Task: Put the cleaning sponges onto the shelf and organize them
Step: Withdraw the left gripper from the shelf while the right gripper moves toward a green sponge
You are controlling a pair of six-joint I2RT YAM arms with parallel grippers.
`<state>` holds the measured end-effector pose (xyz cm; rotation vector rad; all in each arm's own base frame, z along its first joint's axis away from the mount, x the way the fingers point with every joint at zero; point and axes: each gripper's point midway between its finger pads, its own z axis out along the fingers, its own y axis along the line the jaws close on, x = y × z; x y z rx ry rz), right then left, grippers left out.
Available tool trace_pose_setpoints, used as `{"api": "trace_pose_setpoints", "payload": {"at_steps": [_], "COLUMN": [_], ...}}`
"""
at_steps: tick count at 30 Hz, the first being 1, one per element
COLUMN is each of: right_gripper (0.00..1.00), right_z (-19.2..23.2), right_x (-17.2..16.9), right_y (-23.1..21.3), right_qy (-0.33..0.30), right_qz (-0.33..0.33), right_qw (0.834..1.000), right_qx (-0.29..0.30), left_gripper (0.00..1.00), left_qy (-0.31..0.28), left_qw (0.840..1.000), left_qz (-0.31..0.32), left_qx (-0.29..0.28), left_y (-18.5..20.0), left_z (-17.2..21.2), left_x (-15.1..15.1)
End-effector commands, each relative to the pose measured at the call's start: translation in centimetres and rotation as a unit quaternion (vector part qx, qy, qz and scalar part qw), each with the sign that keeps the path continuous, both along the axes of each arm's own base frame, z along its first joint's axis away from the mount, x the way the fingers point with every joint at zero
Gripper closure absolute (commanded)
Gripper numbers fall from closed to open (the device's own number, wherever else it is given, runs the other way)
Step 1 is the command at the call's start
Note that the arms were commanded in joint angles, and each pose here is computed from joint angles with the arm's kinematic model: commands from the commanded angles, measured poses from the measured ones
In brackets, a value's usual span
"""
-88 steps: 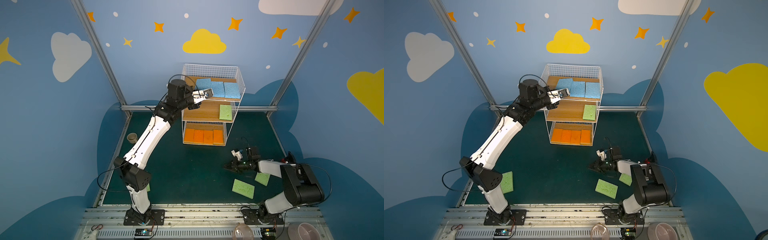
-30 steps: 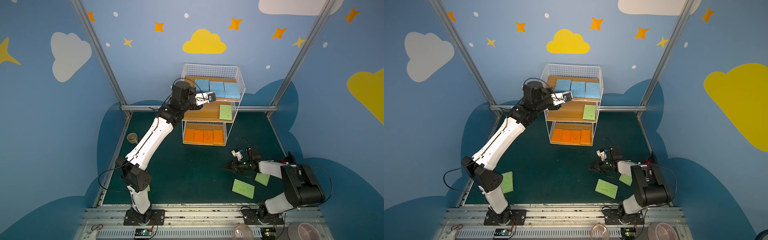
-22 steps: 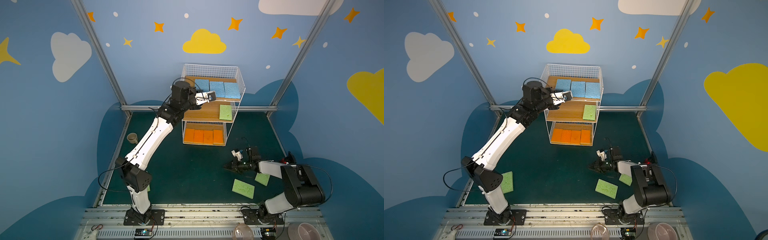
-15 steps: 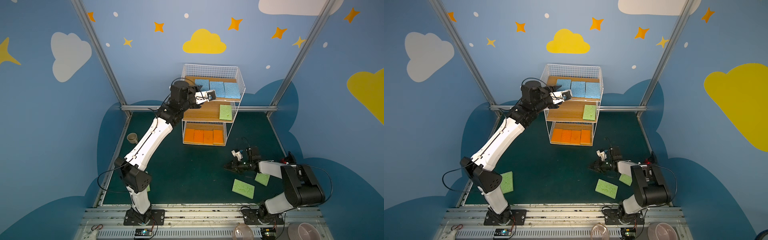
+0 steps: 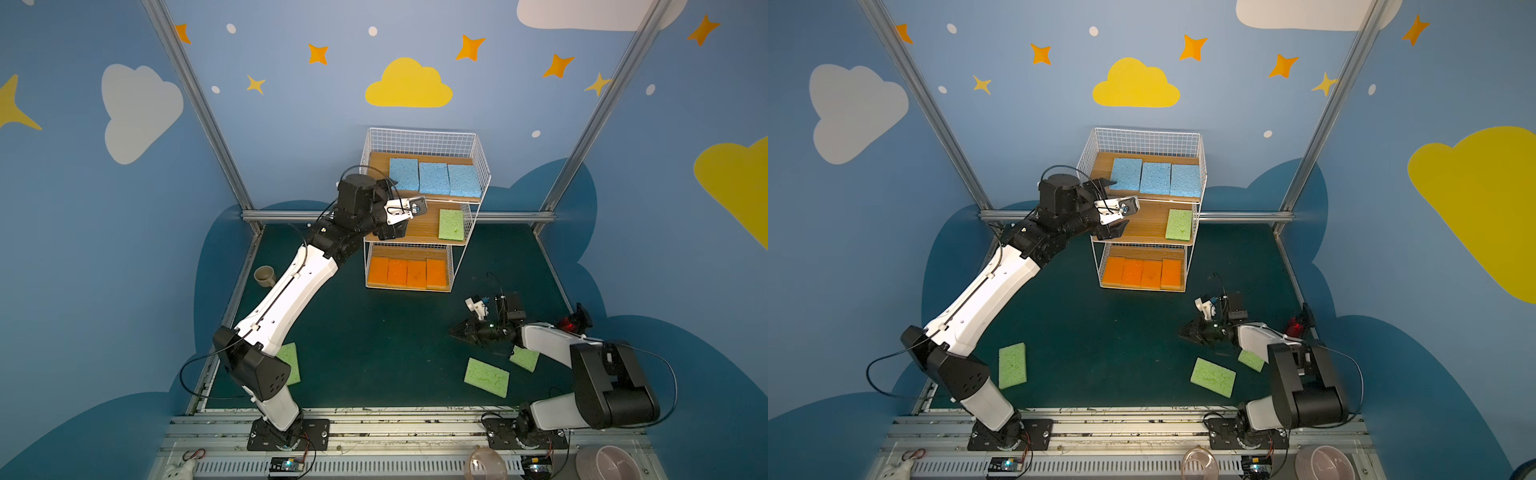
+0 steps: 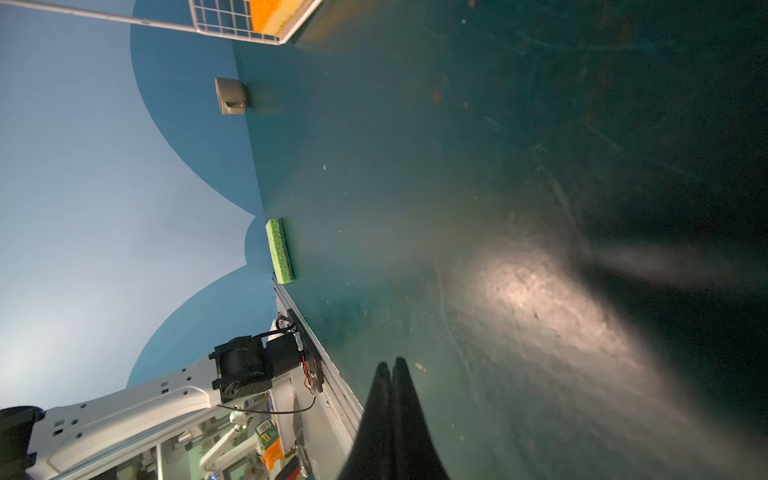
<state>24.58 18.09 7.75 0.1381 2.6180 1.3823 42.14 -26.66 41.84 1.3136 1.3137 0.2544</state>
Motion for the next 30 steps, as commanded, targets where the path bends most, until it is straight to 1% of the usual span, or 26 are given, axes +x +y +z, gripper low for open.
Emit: {"api": "trace_pose_setpoints", "payload": {"at_steps": [1, 4, 6, 8, 10, 13, 14, 17, 20, 22, 26, 28, 30], "right_gripper": [0.9, 0.84, 0.82, 0.81, 0.8, 0.79, 0.78, 0.78, 0.77, 0.77, 0.77, 0.77, 0.77], "right_z": [1.4, 2.3, 2.4, 2.1, 1.7, 0.7, 0.3, -0.8, -2.3, -3.4, -4.3, -4.8, -5.2], "right_x": [0.0, -0.7, -1.5, -2.6, -3.8, -5.8, -6.6, -8.7, -10.3, -11.1, -11.1, -10.9, -10.6], "right_y": [-0.9, -1.3, -1.8, -2.3, -2.9, -3.8, -4.1, -5.0, -5.4, -5.5, -5.4, -5.2, -4.6], "right_qy": [-0.019, -0.016, -0.008, 0.006, 0.026, 0.06, 0.071, 0.086, 0.092, 0.099, 0.081, 0.071, 0.067], "right_qz": [-0.008, -0.015, -0.02, -0.028, -0.036, -0.048, -0.052, -0.062, -0.069, -0.081, -0.095, -0.097, -0.097], "right_qw": [0.999, 0.998, 0.997, 0.995, 0.993, 0.988, 0.986, 0.981, 0.979, 0.979, 0.98, 0.982, 0.983], "right_qx": [-0.041, -0.057, -0.072, -0.093, -0.111, -0.136, -0.145, -0.165, -0.166, -0.161, -0.155, -0.148, -0.137], "left_gripper": [0.0, 0.0, 0.0, 0.0, 0.0, 0.0, 0.0, 0.0, 0.0, 0.0, 0.0, 0.02, 0.02], "left_qy": [-0.006, 0.028, 0.054, 0.095, 0.144, 0.216, 0.241, 0.301, 0.342, 0.381, 0.424, 0.433, 0.445], "left_qw": [0.997, 0.993, 0.988, 0.981, 0.969, 0.946, 0.936, 0.918, 0.901, 0.881, 0.852, 0.836, 0.825], "left_qz": [0.018, 0.022, 0.022, 0.022, 0.028, 0.041, 0.043, 0.045, 0.098, 0.132, 0.175, 0.198, 0.2], "left_qx": [-0.078, -0.117, -0.141, -0.169, -0.197, -0.239, -0.251, -0.254, -0.247, -0.248, -0.254, -0.274, -0.285], "left_y": [0.7, 0.0, -0.6, -1.2, -1.6, -2.6, -3.0, -4.4, -4.4, -4.2, -3.2, -2.4, -2.1], "left_z": [3.4, 2.3, 0.9, -1.2, -3.6, -7.9, -9.9, -15.5, -20.9, -23.9, -27.3, -28.3, -29.0], "left_x": [-3.0, -5.9, -7.8, -9.6, -11.0, -12.7, -13.3, -15.2, -15.7, -16.1, -17.0, -17.2, -17.7]}}
